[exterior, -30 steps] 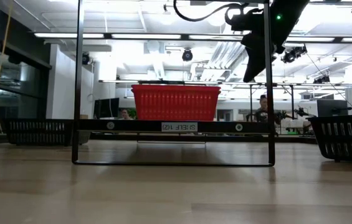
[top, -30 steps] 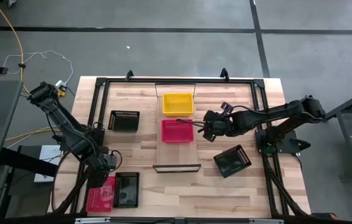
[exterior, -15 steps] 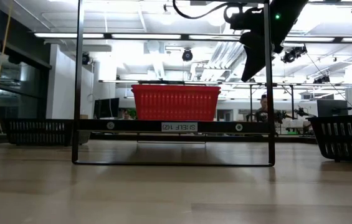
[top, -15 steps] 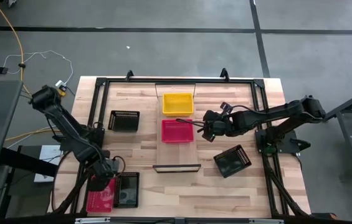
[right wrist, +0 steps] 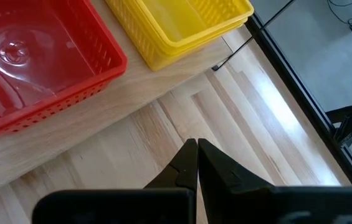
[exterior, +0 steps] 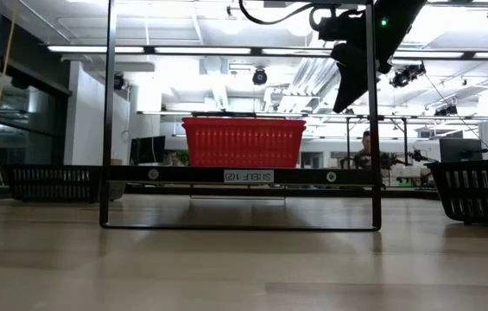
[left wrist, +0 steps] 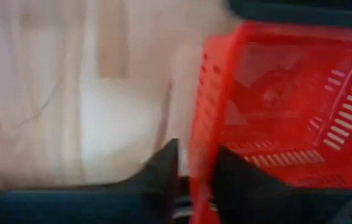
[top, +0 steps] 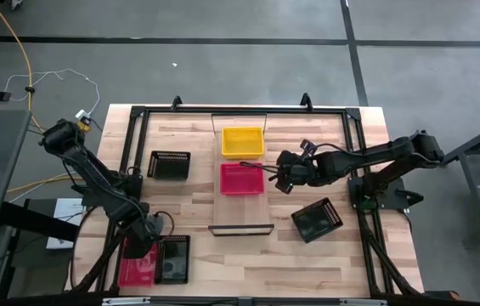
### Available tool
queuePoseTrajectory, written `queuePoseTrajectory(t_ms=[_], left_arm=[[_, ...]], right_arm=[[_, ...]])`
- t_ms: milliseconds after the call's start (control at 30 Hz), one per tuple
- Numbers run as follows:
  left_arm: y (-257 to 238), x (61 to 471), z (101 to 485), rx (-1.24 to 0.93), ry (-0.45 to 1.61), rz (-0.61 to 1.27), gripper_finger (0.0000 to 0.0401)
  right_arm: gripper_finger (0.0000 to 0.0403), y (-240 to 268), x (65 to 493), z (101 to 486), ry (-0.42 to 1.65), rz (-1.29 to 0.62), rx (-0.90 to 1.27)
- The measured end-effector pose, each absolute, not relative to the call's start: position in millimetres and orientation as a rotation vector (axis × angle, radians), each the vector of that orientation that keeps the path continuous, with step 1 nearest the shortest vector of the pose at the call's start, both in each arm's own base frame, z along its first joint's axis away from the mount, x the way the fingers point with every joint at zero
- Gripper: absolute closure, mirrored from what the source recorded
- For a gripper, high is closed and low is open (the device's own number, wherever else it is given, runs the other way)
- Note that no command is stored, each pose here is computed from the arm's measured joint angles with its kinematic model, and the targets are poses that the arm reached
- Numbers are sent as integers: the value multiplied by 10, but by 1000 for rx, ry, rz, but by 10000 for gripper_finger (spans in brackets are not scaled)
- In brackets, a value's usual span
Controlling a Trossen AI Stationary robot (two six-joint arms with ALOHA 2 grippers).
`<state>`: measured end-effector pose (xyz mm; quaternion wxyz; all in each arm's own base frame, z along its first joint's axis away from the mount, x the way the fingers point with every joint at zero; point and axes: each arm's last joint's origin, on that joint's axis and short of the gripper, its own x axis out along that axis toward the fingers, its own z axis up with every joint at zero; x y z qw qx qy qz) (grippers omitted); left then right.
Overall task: Stack baskets on shelf by color
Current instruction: Stack the red bin on the red bin on the shelf
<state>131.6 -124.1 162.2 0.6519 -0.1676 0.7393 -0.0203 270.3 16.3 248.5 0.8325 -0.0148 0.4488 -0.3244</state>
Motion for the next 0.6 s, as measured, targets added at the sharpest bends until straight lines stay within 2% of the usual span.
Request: queuePoseTrajectory(t_ms=[33,100,367,600], left_arm=[[-1215,1313,1632,-388,1687,-34,367],[-1148,1290,1675,-405,1699,-11,389],[-913,1182,2148,-425,1666,57,397],[-650,1087,2830,-391,1431,218,400]], right_arm=[[403,163,2704,2485,951,-688,-31],[403,164,2707,2486,948,-687,-30],[403,165,2709,2488,946,-683,-25],[403,167,2725,2494,936,-671,-30]])
